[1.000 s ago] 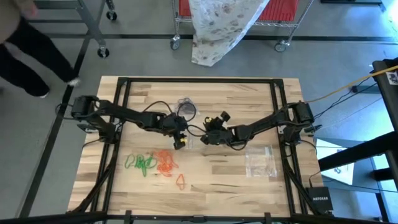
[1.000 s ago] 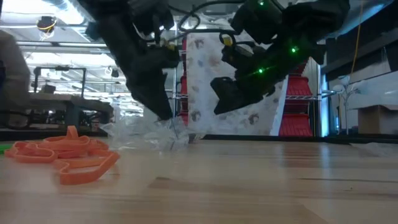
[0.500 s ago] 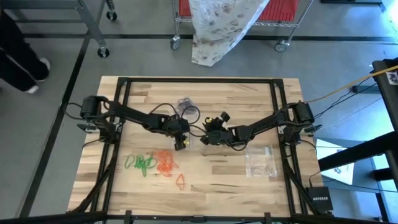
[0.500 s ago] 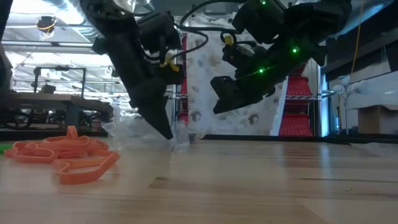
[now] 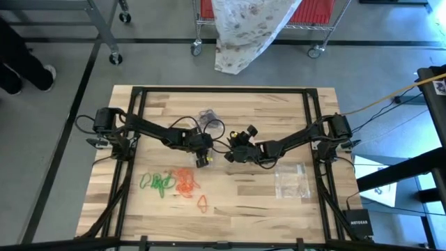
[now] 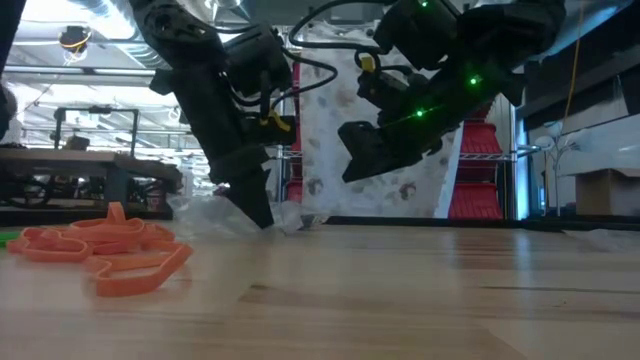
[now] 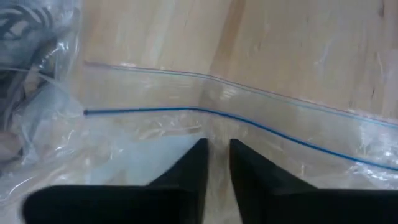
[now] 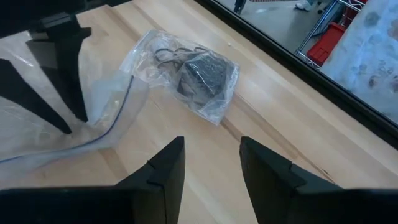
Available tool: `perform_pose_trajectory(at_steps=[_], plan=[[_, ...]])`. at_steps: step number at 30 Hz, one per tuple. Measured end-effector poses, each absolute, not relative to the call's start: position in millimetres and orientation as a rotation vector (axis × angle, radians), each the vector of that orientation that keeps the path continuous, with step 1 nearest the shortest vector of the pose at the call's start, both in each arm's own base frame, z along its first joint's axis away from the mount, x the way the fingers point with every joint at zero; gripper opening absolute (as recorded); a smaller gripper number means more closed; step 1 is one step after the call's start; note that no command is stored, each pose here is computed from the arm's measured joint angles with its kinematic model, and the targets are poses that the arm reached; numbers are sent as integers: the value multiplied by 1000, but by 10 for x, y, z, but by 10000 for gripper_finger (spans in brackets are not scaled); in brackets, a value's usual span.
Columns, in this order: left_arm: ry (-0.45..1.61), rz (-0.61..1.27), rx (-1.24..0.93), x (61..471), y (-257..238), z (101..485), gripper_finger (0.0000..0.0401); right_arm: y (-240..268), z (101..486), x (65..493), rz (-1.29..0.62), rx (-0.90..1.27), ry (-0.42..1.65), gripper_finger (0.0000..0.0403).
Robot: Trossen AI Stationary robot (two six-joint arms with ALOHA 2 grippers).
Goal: Sort rubber bands
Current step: Open the transparent zip bag
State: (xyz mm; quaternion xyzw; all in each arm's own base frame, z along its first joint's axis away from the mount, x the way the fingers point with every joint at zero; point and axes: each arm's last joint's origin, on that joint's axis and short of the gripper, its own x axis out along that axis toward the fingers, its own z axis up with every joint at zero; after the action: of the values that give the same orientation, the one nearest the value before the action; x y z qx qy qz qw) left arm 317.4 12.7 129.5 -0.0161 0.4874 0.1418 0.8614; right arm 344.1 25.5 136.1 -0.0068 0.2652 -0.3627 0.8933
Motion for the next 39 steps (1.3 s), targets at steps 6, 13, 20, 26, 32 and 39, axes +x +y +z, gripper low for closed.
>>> perform_pose_trajectory(at_steps=[6, 13, 20, 26, 32, 39], plan=[[994, 262, -57, 3167, 107, 1390, 4, 267, 1357, 3445, -716, -22, 567, 147], [782, 176, -104, 3065, -58, 2022, 0, 359, 1713, 3379, -545, 54, 530, 147], [489, 46, -194, 2641, -259, 2825, 0, 788, 2374, 3143, -296, 95, 327, 147], [190, -91, -238, 2327, -397, 3346, 0, 1119, 2716, 3107, -84, 112, 36, 147], [24, -197, -254, 2286, -530, 3533, 0, 1209, 2783, 3242, -48, 34, -167, 152], [12, -216, -256, 2293, -574, 3539, 0, 1332, 2941, 3520, -60, -142, -192, 214]])
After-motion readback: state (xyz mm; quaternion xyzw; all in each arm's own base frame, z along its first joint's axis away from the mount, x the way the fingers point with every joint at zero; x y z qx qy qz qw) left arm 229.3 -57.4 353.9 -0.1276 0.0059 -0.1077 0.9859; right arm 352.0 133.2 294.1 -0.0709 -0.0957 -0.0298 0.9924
